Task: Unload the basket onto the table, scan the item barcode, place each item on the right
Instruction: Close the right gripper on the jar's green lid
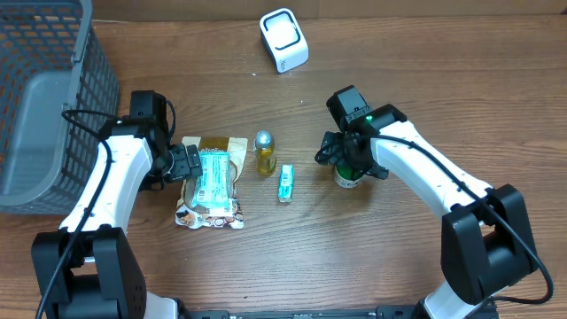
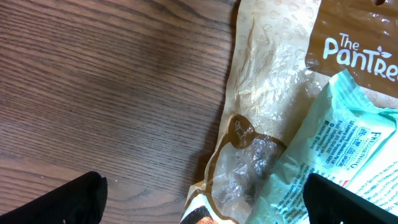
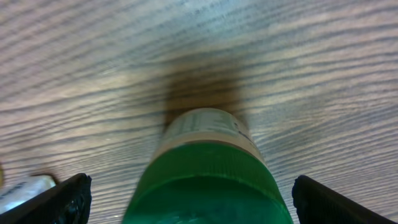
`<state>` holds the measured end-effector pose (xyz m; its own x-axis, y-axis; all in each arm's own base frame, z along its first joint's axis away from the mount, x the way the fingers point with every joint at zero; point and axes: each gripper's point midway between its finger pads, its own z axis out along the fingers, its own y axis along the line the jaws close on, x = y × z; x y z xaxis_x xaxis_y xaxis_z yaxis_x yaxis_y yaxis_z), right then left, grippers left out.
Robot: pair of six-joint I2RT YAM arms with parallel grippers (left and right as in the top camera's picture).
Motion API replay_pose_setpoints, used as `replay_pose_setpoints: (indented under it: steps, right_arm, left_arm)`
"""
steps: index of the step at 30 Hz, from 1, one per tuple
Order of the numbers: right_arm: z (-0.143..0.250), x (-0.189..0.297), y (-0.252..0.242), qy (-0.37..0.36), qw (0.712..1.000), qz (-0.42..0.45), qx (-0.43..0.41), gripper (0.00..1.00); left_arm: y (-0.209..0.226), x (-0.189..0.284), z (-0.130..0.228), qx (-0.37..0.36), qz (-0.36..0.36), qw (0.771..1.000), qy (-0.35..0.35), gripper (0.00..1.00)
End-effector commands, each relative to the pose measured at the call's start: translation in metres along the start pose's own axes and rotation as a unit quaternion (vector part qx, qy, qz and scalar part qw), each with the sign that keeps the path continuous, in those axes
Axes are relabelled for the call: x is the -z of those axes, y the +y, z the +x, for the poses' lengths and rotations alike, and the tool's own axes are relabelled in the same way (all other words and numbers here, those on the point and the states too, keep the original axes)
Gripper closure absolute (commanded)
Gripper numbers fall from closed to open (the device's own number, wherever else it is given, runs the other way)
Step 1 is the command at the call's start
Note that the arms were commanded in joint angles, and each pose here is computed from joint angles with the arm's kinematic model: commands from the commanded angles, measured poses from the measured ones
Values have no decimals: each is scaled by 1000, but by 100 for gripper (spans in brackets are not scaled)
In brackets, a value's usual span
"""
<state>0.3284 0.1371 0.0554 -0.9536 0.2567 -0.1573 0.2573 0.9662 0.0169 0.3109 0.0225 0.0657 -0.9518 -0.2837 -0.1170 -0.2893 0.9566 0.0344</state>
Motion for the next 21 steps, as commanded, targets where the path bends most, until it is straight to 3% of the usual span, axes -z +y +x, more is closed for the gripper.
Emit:
replay_pose_setpoints:
  steps: [1,21]
  right_arm:
    - [3,-6,-4,4,1000,6,1,0]
    - [1,-6,-7,-2,1000,13,1,0]
  left_arm:
    - [-2,3,-5,-4,5,1000,-5,0]
    - [-2,3,-5,-4,5,1000,-5,0]
